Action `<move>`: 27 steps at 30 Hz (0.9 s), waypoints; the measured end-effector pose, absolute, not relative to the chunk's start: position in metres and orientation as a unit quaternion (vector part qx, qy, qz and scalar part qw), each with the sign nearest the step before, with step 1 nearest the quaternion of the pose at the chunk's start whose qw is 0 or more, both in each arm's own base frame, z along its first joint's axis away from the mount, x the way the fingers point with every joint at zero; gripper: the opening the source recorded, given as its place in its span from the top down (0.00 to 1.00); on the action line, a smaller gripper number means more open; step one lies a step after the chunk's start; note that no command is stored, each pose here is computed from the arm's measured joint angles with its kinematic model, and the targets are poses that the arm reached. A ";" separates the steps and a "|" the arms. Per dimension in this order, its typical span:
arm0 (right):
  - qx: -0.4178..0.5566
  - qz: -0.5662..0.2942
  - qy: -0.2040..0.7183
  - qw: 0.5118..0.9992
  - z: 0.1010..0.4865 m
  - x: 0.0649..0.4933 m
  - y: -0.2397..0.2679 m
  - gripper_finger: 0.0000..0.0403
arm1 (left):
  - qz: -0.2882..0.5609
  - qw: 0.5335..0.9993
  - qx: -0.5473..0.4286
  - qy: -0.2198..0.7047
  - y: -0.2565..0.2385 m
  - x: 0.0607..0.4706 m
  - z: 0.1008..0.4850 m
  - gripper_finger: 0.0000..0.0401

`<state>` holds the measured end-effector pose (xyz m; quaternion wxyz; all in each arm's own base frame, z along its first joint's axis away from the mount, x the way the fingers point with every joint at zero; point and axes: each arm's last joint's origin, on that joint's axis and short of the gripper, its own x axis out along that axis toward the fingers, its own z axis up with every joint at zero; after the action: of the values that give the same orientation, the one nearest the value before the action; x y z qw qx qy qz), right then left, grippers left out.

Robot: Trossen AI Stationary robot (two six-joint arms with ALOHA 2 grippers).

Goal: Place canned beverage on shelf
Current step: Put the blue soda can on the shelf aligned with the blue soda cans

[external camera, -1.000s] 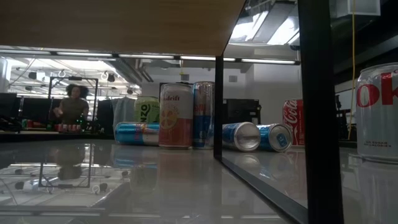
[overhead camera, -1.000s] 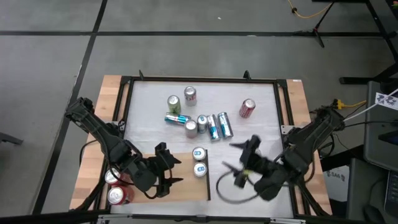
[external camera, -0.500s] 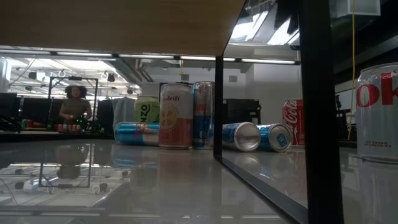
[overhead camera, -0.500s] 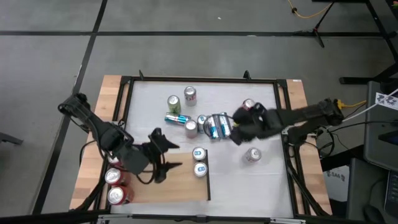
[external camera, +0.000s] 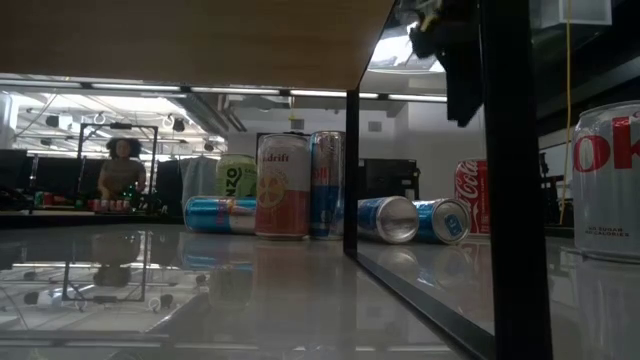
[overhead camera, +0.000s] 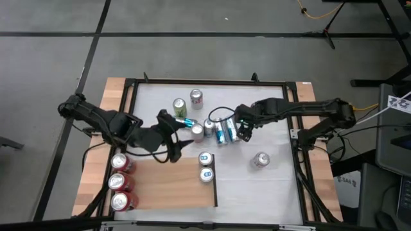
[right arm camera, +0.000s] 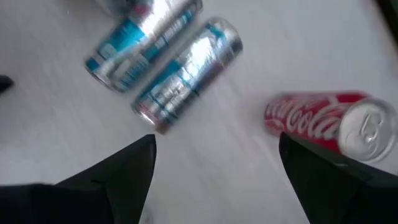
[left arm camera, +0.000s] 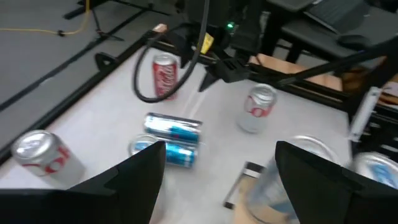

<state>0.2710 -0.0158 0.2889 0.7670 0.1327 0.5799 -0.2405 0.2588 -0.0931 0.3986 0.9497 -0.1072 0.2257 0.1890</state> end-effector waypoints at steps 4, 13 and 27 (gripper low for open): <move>0.161 -0.225 0.566 0.776 0.274 0.264 -0.024 0.19 | 0.200 0.945 -0.105 0.236 -0.081 0.262 0.397 0.27; 0.199 -0.214 0.509 0.810 0.260 0.256 -0.025 0.19 | 0.207 0.936 -0.125 0.257 -0.056 0.269 0.395 0.27; 0.233 -0.236 0.486 0.809 0.222 0.254 -0.025 0.19 | 0.213 0.930 -0.144 0.264 -0.039 0.273 0.394 0.27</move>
<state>0.2538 -0.0253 0.2219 0.8087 0.2330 0.4857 -0.2362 0.2726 -0.0386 0.3943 0.9297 -0.1442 0.2638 0.2127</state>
